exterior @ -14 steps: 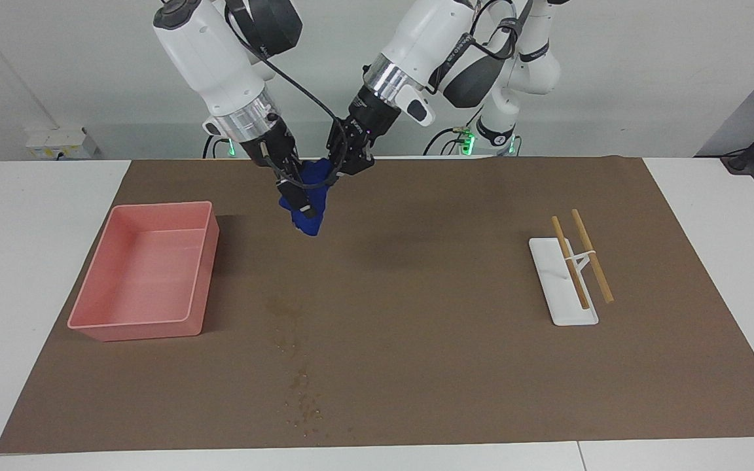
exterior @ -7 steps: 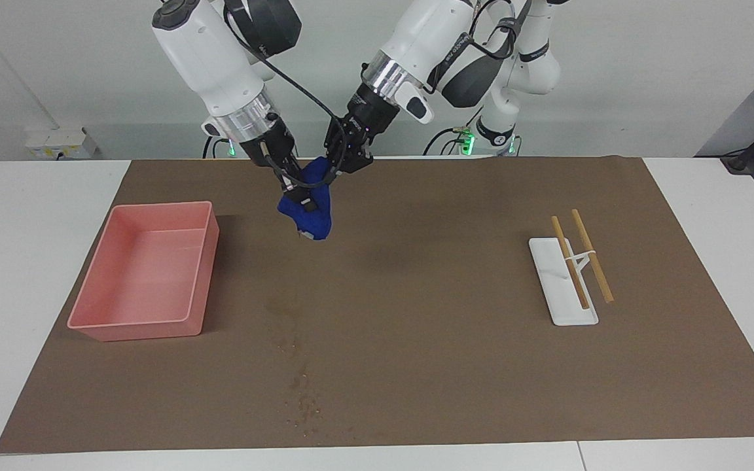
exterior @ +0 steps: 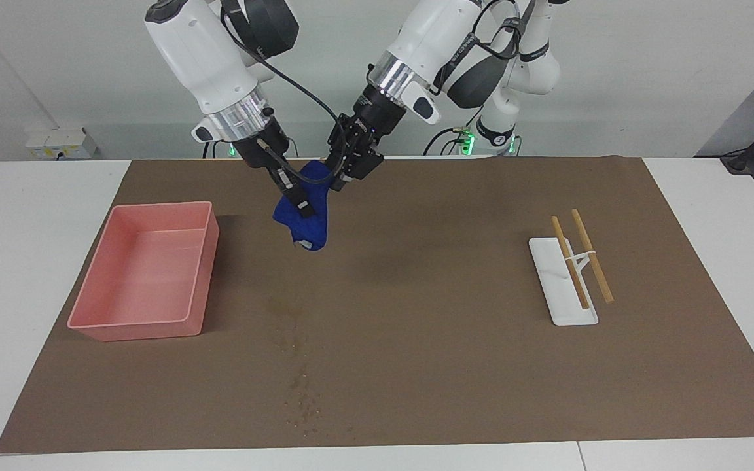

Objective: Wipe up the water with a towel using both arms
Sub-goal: 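Grasp the cloth with the right gripper while the left gripper releases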

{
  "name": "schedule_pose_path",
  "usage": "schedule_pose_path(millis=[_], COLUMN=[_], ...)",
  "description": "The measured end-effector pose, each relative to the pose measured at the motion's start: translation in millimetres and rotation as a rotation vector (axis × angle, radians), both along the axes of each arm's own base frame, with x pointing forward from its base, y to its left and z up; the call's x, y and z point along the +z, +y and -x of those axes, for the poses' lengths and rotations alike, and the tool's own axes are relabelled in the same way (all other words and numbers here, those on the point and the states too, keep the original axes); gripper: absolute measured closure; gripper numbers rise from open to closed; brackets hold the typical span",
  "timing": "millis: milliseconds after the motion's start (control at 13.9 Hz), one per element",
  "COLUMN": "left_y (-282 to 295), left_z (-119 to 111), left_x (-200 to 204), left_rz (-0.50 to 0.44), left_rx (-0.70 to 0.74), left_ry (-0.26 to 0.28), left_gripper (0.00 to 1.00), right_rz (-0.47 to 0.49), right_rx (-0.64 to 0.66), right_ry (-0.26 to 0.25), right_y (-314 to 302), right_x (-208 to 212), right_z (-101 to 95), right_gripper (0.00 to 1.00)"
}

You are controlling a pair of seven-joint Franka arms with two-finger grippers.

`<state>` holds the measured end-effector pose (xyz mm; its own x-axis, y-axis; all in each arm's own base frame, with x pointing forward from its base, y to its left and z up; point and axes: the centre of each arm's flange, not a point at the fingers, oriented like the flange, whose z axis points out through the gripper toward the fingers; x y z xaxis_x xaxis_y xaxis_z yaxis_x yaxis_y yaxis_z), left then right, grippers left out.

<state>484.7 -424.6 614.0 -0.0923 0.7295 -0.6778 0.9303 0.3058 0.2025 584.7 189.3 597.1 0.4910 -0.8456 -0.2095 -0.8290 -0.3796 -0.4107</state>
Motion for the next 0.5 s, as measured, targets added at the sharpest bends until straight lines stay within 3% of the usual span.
schedule_pose_path(millis=[215,502], left_y=[40,109], left_z=[-32,-73], left_x=[-3,-15], left_rz=[-0.079,-0.251], left_rx=[-0.057,-0.218], left_ry=[-0.095,-0.198], left_gripper=[0.00,0.00], right_rz=[0.031,0.099], right_rx=[0.054,0.127], right_ry=[-0.135,-0.301], right_y=[-11,-12], right_x=[-27,-94], right_z=[-19.0,-61.7], right_gripper=[0.81,0.81])
